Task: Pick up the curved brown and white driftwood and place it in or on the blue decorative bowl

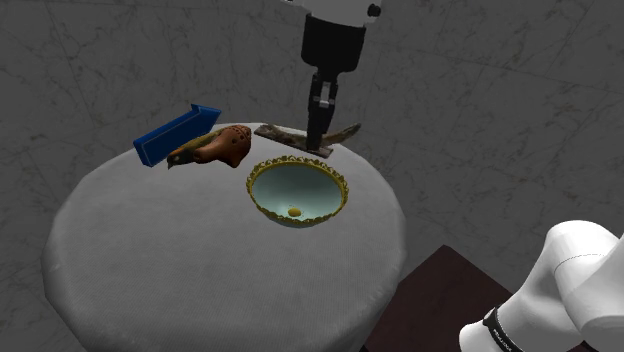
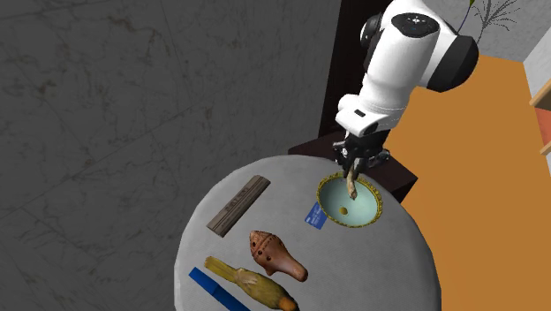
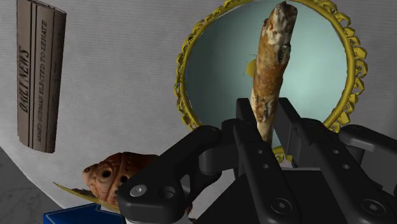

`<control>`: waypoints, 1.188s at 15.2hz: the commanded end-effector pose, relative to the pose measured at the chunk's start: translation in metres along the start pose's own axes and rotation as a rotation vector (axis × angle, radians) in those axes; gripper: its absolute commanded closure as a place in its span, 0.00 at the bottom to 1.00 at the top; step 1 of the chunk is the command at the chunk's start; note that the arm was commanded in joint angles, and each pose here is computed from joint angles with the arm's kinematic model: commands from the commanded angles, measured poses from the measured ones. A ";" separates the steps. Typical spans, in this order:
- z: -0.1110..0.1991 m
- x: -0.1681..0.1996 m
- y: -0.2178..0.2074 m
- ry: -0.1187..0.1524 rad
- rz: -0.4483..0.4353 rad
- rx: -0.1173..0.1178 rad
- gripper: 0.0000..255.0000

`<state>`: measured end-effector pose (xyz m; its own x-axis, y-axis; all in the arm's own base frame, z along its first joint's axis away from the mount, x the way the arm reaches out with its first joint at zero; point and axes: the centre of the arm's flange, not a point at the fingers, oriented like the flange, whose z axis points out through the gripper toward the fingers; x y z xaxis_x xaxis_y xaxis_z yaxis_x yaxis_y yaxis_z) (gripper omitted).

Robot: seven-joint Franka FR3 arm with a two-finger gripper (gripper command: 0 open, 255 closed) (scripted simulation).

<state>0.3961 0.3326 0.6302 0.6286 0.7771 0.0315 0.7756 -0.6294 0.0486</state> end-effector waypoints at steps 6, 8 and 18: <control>0.029 0.006 -0.014 0.000 0.001 0.000 1.00; 0.040 0.006 -0.014 0.000 0.001 0.000 1.00; 0.063 0.005 -0.015 0.000 0.001 0.000 1.00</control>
<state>0.3911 0.3460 0.5672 0.6298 0.7762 0.0316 0.7747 -0.6305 0.0484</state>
